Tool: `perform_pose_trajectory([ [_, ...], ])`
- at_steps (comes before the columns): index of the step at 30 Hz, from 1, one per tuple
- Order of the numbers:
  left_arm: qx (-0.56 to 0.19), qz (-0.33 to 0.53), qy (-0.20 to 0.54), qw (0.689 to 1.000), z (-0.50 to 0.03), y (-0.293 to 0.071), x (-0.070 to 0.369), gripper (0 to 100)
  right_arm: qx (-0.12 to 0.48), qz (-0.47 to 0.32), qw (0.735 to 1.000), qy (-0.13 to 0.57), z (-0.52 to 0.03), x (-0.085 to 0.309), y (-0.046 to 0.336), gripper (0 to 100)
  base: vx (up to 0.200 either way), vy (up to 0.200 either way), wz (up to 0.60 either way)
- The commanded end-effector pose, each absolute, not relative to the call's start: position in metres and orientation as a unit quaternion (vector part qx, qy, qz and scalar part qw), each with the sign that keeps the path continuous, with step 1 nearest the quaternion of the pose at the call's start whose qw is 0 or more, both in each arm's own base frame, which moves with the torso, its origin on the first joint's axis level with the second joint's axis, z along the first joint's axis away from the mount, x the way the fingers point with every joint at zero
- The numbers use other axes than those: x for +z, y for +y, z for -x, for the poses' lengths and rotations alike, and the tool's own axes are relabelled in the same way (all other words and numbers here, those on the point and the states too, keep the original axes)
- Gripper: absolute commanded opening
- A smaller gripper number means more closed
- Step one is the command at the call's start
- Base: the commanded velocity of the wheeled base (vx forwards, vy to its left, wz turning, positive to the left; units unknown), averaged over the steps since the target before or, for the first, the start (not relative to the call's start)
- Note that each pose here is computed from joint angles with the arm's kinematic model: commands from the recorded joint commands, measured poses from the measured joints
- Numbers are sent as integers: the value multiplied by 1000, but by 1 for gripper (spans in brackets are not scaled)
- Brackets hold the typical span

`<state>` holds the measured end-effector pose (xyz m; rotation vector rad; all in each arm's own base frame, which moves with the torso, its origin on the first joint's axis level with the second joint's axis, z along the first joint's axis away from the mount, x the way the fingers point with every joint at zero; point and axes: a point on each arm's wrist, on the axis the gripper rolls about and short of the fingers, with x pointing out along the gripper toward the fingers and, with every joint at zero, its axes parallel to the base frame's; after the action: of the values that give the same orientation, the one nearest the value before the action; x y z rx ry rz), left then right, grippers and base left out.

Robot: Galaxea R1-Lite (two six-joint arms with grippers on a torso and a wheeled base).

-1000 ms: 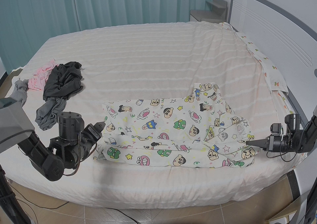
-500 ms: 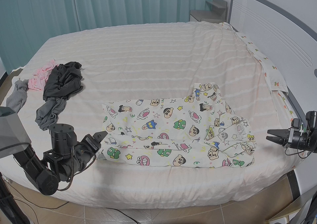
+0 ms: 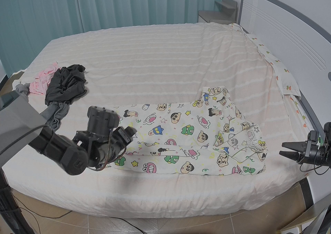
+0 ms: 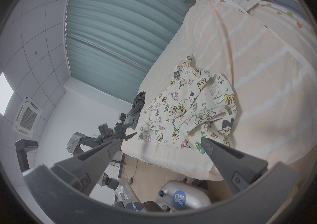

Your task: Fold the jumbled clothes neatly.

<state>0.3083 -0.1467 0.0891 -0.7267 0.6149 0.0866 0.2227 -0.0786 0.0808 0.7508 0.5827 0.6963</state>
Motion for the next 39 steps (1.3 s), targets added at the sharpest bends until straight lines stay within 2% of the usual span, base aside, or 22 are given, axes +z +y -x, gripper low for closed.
perform_pose_trajectory([
  [1, 67, 335, 312, 887, -358, -198, 64, 100, 323, -377, 816, 296, -208, 67, -71, 100, 0, 0, 0],
  [21, 82, 326, 334, 880, -351, -196, 48, 100, 325, -372, 820, 290, -206, 54, -70, 100, 0, 0, 0],
  [30, 75, 333, 326, 882, -333, -186, 72, 100, 325, -373, 819, 292, -206, 53, -69, 100, 0, 0, 0],
  [39, 87, 321, 342, 879, -331, -185, 56, 100, 325, -373, 818, 293, -205, 52, -69, 100, 0, 0, 0],
])
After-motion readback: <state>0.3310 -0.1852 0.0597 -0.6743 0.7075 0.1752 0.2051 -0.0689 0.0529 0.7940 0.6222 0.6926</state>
